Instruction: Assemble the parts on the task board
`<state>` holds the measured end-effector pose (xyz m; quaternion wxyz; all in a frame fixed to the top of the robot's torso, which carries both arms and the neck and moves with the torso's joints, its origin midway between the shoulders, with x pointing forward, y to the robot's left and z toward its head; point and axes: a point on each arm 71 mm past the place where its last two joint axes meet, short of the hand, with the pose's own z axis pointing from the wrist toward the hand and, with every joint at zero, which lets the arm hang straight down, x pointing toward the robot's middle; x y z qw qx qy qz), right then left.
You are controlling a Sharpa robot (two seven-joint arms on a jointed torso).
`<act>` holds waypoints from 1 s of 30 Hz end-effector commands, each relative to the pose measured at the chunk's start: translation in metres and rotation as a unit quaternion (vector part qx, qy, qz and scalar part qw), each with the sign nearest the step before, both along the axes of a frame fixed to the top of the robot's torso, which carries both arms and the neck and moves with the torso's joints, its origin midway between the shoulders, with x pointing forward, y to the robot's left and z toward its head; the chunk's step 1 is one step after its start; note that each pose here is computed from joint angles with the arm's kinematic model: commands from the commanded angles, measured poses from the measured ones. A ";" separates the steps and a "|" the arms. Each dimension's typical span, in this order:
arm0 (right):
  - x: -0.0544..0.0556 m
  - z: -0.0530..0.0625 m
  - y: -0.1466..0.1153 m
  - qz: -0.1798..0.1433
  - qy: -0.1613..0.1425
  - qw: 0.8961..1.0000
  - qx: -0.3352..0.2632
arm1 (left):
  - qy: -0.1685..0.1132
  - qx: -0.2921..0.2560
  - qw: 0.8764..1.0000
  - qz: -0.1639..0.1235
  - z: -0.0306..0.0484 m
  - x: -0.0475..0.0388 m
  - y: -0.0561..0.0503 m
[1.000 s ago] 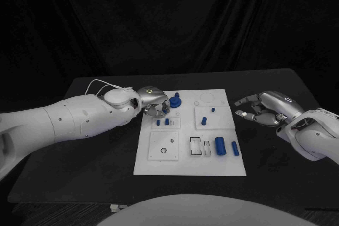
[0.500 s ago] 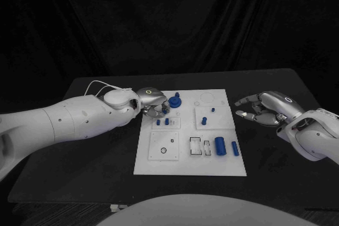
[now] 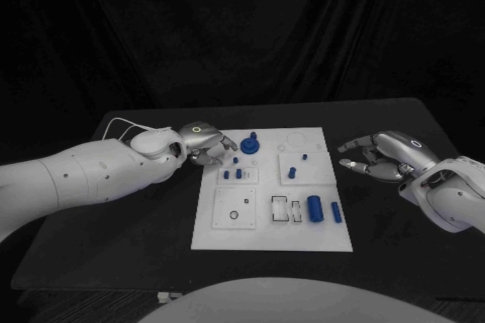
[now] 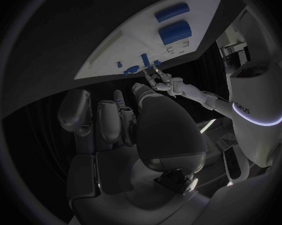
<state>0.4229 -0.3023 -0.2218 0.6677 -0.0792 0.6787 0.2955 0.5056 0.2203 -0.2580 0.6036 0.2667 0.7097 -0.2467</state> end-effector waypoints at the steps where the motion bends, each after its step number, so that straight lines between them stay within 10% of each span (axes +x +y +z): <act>1: -0.002 0.003 -0.001 -0.009 0.000 1.000 0.002 | -0.061 -0.033 0.998 0.007 0.0115 -0.0010 0.010; 10: 0.007 0.032 0.004 -0.014 -0.029 0.999 0.008 | -0.110 -0.073 0.991 0.022 0.0321 -0.0100 0.046; 18: 0.027 0.066 0.018 -0.023 -0.021 0.999 -0.038 | -0.004 -0.228 0.973 0.045 0.0485 -0.0240 0.059; 23: 0.036 0.072 0.029 -0.026 0.009 0.996 -0.089 | 0.106 -0.367 0.923 0.049 0.0547 -0.0298 0.057; 27: 0.045 0.069 0.041 -0.016 0.036 0.990 -0.134 | 0.204 -0.496 0.843 0.034 0.0593 -0.0337 0.050; 30: 0.048 0.065 0.046 -0.010 0.051 0.987 -0.155 | 0.236 -0.535 0.811 0.018 0.0608 -0.0368 0.045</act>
